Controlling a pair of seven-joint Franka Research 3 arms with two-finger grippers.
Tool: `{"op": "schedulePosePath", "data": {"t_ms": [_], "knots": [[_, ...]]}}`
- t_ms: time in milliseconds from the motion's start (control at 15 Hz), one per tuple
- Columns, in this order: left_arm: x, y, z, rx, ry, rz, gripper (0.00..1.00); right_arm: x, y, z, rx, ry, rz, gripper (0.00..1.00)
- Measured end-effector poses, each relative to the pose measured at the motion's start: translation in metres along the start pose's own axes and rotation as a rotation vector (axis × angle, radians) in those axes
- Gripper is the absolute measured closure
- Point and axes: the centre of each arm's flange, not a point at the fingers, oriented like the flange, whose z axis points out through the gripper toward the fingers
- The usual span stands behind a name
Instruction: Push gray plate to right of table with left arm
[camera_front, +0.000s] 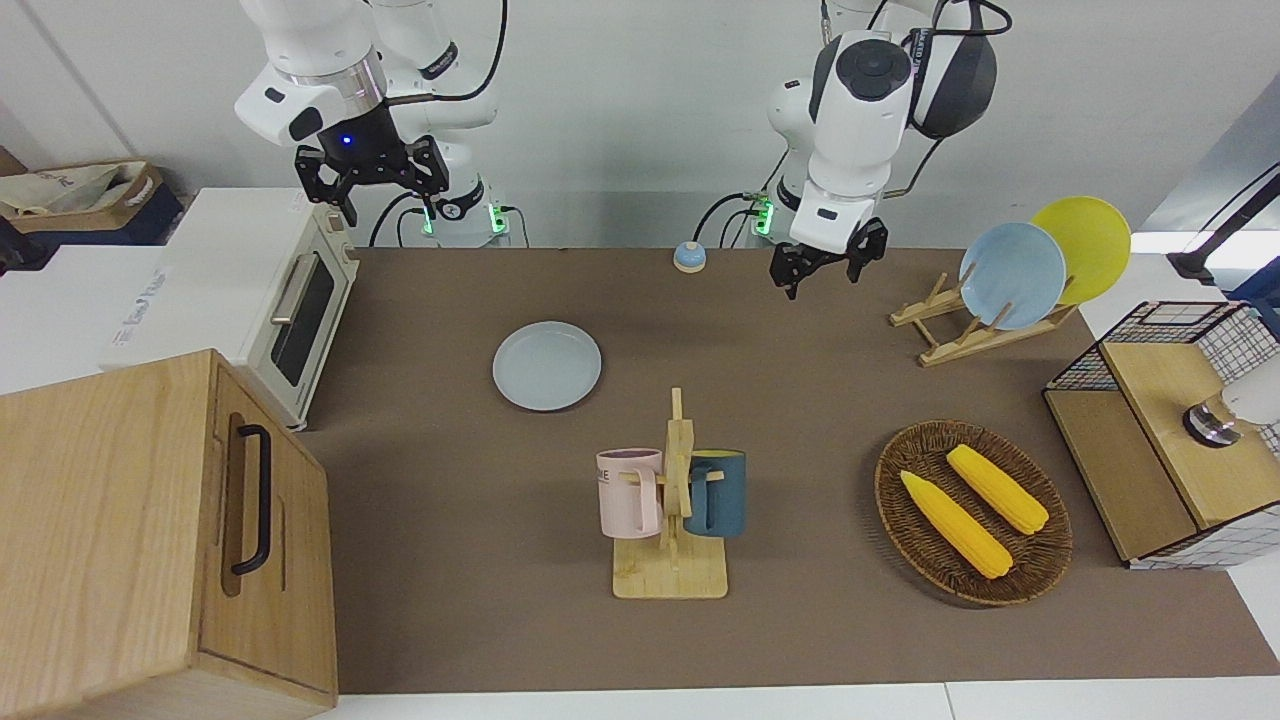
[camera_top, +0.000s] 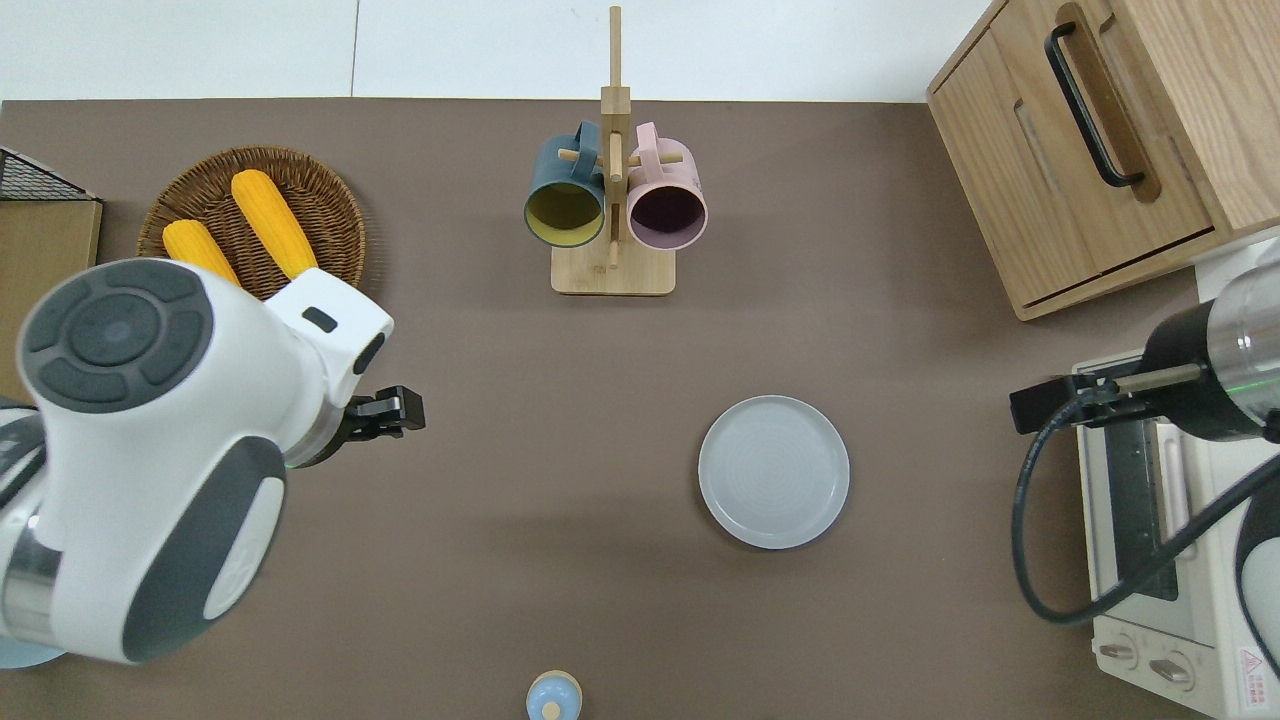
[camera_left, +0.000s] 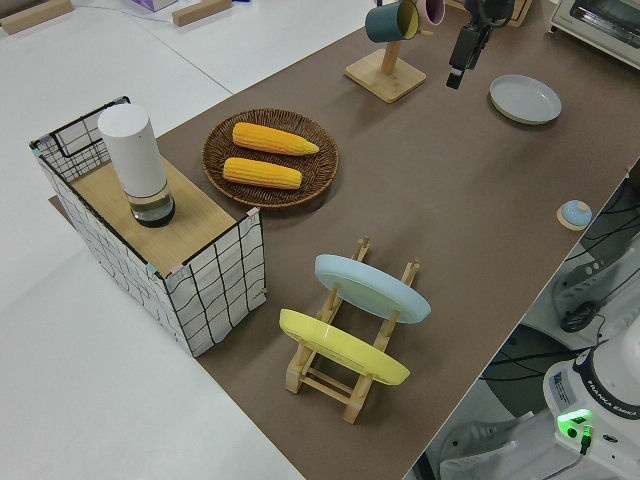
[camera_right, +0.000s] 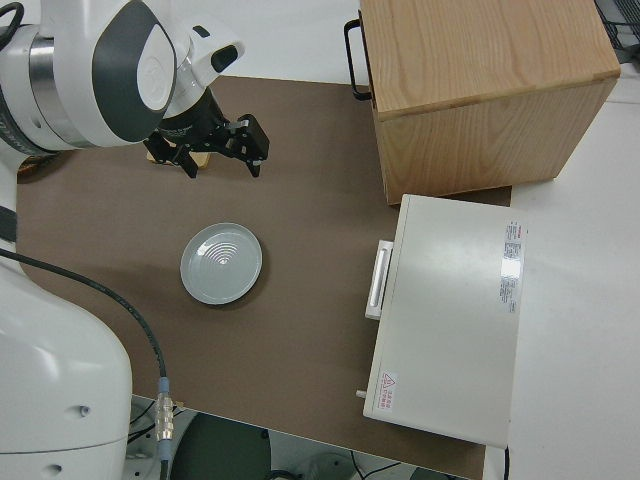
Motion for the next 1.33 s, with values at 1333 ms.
{"op": "schedulePosePath", "data": {"t_ms": [1333], "knots": [[0.041,-0.112,-0.02,-0.114,0.002,0.166,0.0,0.0,0.0,0.0,0.0,0.0,0.0,0.01]]}}
